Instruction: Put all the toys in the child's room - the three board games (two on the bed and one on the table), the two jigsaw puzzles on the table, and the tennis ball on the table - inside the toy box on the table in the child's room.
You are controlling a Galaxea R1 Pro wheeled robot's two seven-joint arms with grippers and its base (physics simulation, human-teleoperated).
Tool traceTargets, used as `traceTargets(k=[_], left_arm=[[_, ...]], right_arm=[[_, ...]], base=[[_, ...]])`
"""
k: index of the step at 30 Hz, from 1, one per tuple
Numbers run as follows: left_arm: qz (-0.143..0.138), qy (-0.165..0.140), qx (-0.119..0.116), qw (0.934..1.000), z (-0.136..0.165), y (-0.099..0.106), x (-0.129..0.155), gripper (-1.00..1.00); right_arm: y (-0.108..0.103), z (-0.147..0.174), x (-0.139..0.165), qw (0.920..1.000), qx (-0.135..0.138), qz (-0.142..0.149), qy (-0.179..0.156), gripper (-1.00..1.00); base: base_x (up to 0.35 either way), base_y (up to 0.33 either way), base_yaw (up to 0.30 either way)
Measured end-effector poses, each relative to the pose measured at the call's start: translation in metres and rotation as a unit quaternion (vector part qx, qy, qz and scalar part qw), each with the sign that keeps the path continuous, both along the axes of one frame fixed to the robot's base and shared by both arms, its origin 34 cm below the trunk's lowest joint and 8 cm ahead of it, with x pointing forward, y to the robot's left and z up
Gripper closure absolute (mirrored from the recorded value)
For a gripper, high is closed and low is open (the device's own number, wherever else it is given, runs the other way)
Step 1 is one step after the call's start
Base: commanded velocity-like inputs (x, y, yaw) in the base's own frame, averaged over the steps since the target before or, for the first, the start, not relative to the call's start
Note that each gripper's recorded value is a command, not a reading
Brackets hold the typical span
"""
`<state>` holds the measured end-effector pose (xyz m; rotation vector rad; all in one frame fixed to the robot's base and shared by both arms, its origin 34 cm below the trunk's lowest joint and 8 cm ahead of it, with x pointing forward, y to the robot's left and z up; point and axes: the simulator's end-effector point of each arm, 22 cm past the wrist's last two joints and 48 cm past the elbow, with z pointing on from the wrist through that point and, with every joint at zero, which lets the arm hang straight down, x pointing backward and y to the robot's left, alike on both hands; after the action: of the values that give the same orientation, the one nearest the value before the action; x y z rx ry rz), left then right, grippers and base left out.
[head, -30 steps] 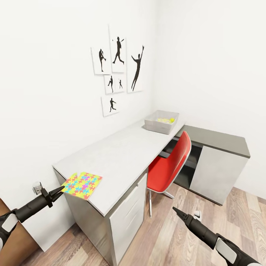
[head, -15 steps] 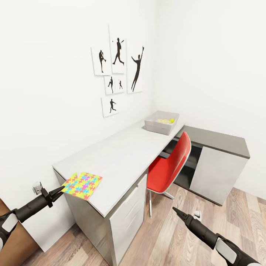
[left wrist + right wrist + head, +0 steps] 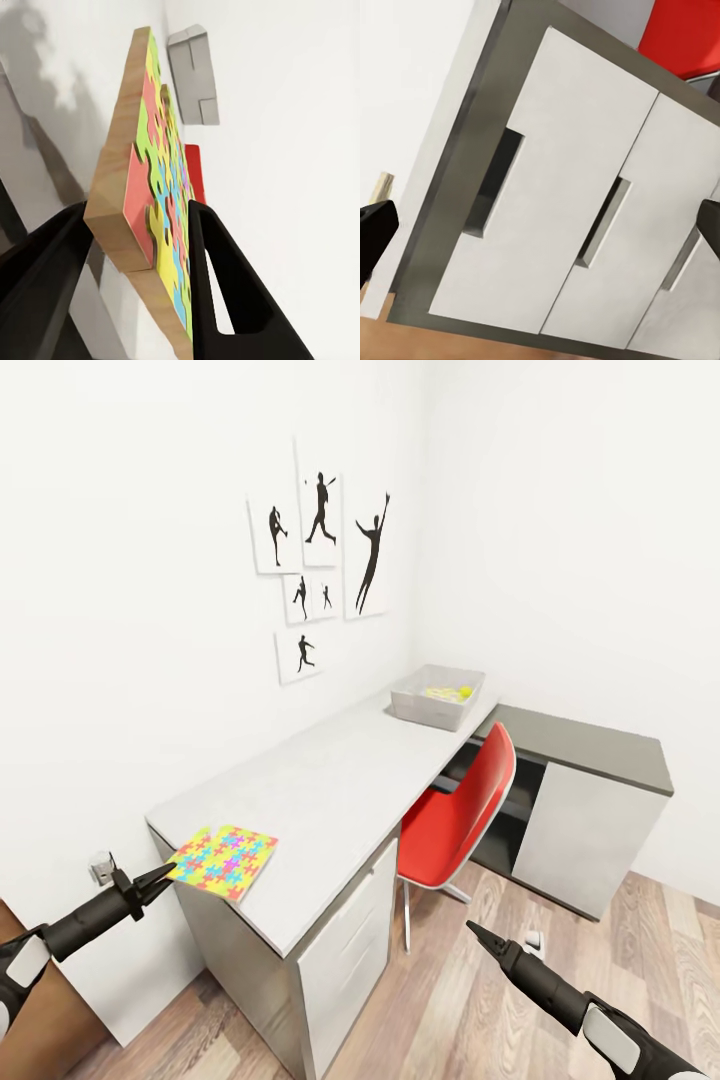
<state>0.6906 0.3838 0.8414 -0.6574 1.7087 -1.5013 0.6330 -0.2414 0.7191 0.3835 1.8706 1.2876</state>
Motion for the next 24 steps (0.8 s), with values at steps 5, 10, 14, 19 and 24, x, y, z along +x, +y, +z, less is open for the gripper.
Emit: traceTargets(k=[5, 10, 14, 19, 24], left_arm=[[-0.003, -0.001, 0.002, 1.0, 0.009, -0.002, 0.001, 1.0], [-0.009, 0.009, -0.01, 0.9999, 0.018, -0.003, -0.001, 1.0], [-0.014, 0.018, -0.019, 0.9995, 0.024, -0.005, -0.002, 1.0], [-0.021, 0.029, -0.031, 0.9989, 0.034, -0.006, -0.003, 1.0], [-0.025, 0.028, -0.031, 0.9988, 0.048, -0.004, -0.002, 1.0]], right_arm=[[0.0, 0.008, 0.0, 1.0, 0.0, 0.0, 0.0, -1.0], [0.0, 0.017, 0.001, 1.0, 0.0, 0.0, 0.001, -1.0], [0.0, 0.023, 0.001, 1.0, 0.0, 0.0, 0.001, -1.0], [0.0, 0.031, 0.001, 1.0, 0.0, 0.0, 0.001, -1.0], [0.0, 0.039, 0.001, 1.0, 0.0, 0.0, 0.001, -1.0]], base=[[0.0, 0.0, 0.0], [0.0, 0.0, 0.0], [0.0, 0.0, 0.0], [0.0, 0.0, 0.0], [0.0, 0.0, 0.0]])
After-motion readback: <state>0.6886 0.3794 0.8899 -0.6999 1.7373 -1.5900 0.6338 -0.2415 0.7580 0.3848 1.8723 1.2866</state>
